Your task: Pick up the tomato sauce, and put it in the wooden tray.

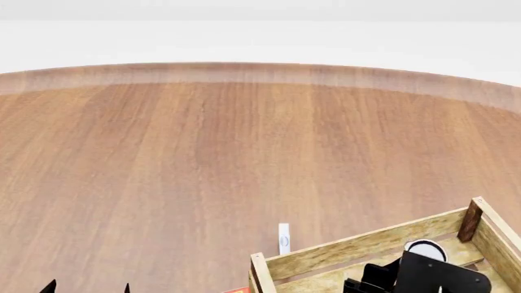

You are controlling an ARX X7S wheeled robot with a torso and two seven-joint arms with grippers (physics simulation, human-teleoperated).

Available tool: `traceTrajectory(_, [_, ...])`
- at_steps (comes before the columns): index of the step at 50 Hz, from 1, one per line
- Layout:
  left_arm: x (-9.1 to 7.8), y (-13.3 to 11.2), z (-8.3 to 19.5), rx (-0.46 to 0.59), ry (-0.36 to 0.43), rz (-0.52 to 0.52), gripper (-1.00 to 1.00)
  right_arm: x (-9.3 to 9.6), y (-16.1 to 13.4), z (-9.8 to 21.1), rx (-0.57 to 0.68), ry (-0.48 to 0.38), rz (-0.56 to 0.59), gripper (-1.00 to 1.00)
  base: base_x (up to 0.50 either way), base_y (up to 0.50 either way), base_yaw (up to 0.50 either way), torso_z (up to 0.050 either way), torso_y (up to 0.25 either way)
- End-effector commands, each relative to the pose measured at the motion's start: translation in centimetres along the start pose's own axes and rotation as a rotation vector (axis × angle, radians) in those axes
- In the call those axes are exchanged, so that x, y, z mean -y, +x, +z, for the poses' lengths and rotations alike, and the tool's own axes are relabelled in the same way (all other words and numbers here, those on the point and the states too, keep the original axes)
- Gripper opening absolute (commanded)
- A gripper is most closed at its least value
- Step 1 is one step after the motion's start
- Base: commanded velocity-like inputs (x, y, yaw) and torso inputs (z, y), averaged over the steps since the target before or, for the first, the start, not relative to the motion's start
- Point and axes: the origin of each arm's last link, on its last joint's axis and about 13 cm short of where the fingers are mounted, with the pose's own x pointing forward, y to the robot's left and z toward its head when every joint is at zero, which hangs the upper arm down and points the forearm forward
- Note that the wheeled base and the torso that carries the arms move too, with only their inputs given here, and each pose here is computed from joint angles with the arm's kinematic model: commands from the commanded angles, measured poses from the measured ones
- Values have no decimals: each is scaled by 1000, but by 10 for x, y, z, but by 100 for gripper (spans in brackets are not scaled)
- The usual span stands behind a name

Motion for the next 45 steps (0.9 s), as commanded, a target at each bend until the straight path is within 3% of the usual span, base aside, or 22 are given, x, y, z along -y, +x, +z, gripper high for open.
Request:
traceTrajectory(1, [0, -1, 1, 38, -49, -17, 100, -1, 7, -1, -14, -46, 0, -100, 0, 0, 0, 0, 0])
traceTrajectory(45, [1, -2, 2, 38, -48, -17, 100, 1, 9, -14, -131, -109, 7, -100, 0, 0, 0, 0, 0])
